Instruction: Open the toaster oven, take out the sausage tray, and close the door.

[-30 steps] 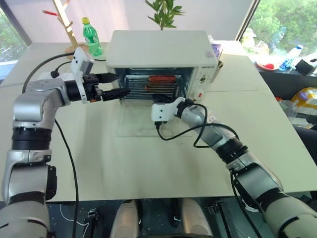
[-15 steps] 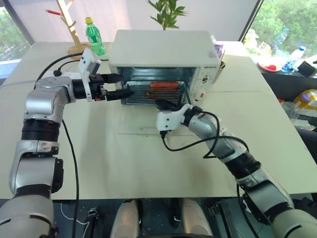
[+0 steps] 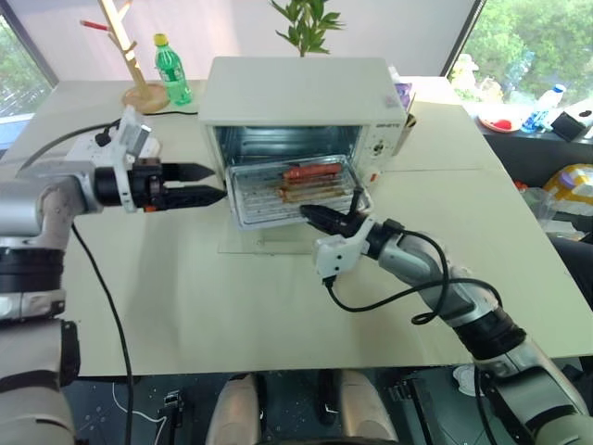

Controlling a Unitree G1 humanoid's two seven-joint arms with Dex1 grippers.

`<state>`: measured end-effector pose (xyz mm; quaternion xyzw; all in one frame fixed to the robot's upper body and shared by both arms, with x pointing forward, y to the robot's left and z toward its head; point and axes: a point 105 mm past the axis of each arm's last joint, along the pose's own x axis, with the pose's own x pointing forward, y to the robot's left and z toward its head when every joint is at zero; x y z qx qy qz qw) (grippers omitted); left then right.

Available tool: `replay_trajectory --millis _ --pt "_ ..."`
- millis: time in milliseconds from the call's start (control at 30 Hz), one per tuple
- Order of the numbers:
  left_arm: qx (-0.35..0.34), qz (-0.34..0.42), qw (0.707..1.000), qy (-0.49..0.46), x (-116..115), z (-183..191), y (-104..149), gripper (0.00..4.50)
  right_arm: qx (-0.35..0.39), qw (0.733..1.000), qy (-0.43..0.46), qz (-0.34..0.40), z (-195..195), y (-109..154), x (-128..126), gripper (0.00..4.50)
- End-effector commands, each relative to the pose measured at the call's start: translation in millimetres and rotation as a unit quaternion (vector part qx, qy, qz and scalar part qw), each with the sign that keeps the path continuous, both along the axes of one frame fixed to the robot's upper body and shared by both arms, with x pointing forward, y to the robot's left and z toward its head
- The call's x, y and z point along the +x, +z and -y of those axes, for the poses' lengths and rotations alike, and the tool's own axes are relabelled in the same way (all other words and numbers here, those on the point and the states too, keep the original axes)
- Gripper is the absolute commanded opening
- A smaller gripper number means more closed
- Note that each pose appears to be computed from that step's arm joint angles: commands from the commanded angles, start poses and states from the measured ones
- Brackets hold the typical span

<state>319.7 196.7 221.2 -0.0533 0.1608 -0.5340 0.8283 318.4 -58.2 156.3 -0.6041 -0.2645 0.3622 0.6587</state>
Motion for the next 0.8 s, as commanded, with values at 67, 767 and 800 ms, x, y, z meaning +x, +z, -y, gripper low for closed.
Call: replay_trajectory --millis 67,767,800 --pt "-0.043 -0.054 0.997 0.017 -19 -3 2 4.50 0.001 0.999 0.044 0.029 0 16 -16 0.06" --pt "-0.163 -0.241 0.954 0.068 -42 46 -62 4.50 -0.012 0.992 0.127 0.024 -4 19 -40 0.06" --pt "-0.168 -0.245 0.953 0.064 -42 48 -63 4.50 -0.013 0.991 0.128 0.024 -4 19 -40 0.06"
